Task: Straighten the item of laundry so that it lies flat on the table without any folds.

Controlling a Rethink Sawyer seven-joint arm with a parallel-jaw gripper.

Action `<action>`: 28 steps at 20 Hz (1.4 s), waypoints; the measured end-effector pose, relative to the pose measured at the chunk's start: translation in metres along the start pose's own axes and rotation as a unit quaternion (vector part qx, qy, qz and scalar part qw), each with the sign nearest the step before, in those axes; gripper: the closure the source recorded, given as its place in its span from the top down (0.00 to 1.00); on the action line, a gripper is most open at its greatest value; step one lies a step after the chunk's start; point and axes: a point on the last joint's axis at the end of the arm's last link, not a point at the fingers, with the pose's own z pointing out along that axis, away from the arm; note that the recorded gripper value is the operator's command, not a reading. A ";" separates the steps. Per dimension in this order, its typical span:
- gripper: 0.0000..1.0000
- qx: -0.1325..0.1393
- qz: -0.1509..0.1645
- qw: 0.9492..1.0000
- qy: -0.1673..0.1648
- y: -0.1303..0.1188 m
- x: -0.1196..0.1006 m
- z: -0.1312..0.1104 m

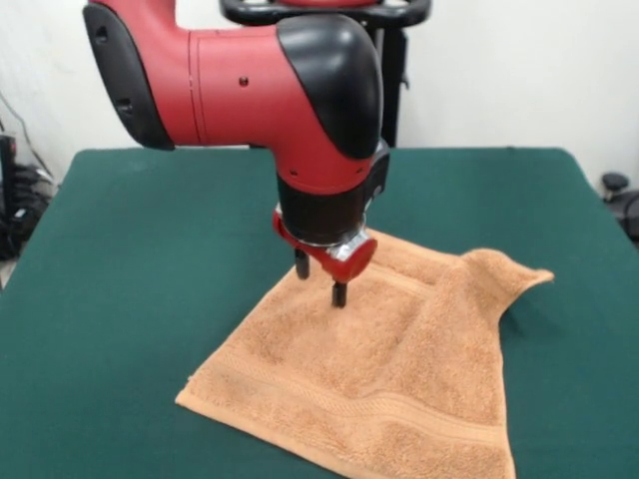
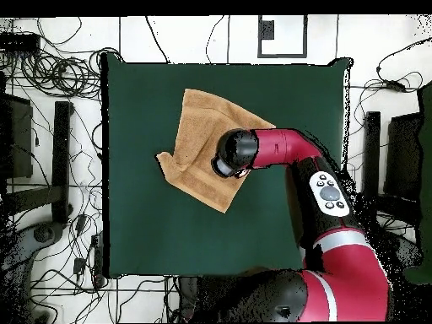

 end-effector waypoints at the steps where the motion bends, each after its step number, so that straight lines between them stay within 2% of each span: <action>1: 1.00 0.002 -0.001 1.000 0.002 -0.001 0.003 0.002; 6: 1.00 0.013 -0.011 1.000 0.018 -0.009 0.024 0.008; 12: 1.00 0.023 -0.022 0.999 0.026 -0.019 0.043 0.001; 22: 1.00 0.035 -0.033 0.998 0.037 -0.030 0.065 -0.003; 28: 1.00 0.036 -0.036 0.998 0.038 -0.029 0.068 -0.002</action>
